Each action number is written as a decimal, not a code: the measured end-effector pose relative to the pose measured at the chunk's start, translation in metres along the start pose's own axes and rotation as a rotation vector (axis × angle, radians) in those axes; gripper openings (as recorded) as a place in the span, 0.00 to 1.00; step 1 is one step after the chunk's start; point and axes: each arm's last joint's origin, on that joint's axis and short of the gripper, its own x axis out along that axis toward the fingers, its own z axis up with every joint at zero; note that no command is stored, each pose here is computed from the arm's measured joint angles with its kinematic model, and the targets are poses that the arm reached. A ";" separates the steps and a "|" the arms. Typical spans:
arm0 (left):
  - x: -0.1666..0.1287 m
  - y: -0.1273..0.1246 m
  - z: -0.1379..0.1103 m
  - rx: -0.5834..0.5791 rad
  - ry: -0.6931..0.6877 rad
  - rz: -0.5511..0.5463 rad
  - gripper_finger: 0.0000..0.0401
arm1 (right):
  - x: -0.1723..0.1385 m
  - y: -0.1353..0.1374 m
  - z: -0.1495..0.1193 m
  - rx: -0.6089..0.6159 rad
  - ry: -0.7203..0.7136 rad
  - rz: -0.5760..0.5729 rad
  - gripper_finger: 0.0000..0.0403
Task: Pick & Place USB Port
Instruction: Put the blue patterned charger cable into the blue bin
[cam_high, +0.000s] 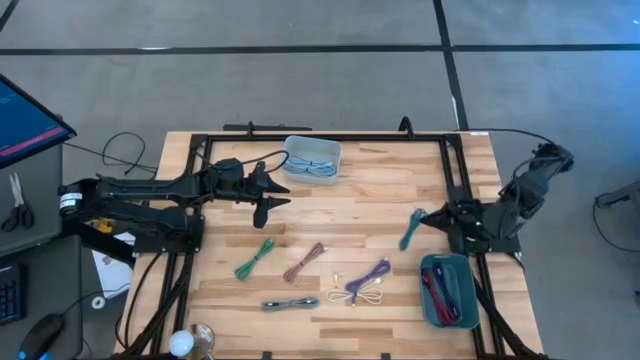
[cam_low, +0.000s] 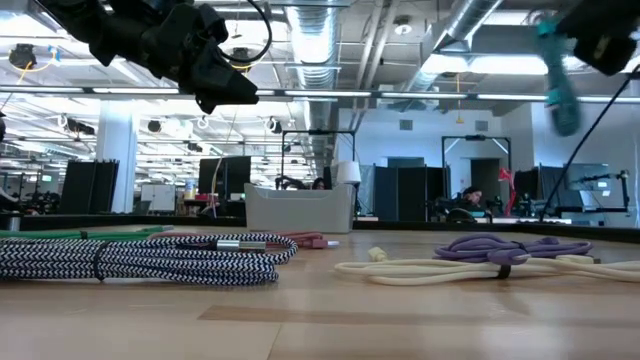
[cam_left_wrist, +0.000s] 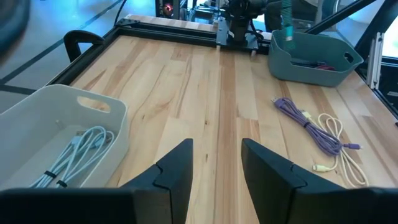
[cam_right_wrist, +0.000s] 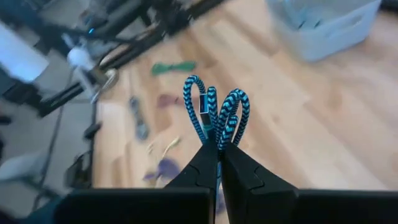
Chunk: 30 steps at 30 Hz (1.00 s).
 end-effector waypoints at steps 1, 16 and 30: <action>0.000 0.000 0.000 0.000 0.000 0.000 0.34 | -0.002 0.002 0.001 0.004 0.023 0.017 0.00; 0.000 0.000 0.000 0.000 0.000 0.001 0.34 | -0.010 0.020 -0.025 0.206 0.451 -0.035 0.00; 0.000 0.000 0.000 0.000 0.000 0.000 0.34 | -0.006 0.048 -0.063 0.387 0.690 -0.192 0.00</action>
